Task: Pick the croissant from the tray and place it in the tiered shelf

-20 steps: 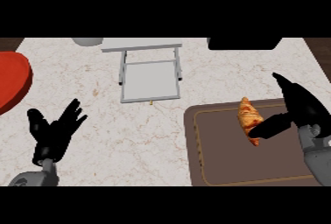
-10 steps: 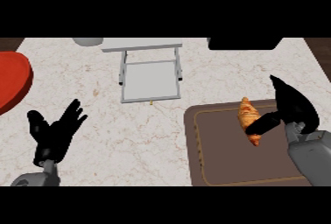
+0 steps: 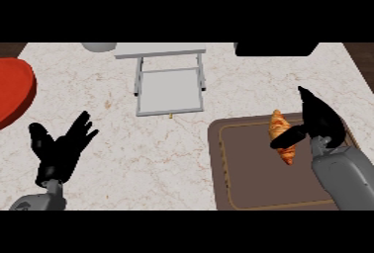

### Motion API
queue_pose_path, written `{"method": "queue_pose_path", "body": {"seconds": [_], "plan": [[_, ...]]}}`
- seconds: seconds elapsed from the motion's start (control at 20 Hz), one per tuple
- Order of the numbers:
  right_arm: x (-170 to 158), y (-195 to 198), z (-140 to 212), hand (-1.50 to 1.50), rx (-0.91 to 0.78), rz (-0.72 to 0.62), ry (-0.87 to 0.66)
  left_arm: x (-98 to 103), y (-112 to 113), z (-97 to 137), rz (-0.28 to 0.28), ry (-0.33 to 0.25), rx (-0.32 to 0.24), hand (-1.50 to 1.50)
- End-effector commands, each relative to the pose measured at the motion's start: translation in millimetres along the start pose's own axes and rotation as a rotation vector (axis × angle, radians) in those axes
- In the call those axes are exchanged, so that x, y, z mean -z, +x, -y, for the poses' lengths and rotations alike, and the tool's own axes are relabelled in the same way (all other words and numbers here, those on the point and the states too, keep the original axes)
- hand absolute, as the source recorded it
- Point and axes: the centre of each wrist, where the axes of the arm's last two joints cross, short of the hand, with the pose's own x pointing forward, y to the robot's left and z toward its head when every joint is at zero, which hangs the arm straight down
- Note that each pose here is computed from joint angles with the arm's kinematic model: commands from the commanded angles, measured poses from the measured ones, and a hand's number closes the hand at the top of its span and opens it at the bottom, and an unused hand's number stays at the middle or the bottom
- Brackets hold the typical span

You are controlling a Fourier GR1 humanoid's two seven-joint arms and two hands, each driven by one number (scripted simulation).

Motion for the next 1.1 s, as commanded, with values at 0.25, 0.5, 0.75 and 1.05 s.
{"method": "queue_pose_path", "body": {"seconds": [0.25, 0.5, 0.75, 1.05], "plan": [[18, -11, -29, 1.50, -0.118, 0.140, 0.178, 18, -9, 5, -0.072, 0.010, 0.004, 0.00], [-5, 10, -27, 1.50, -0.078, 0.212, 0.134, 7, -14, 6, -0.053, 0.009, -0.001, 0.00], [-70, 79, -55, 1.50, -0.074, 0.432, 0.161, 1, -17, 8, -0.074, 0.005, 0.007, 0.00], [-153, 149, -99, 1.50, -0.038, 0.682, 0.244, 12, -6, 23, -0.055, -0.087, 0.048, 0.00]]}}
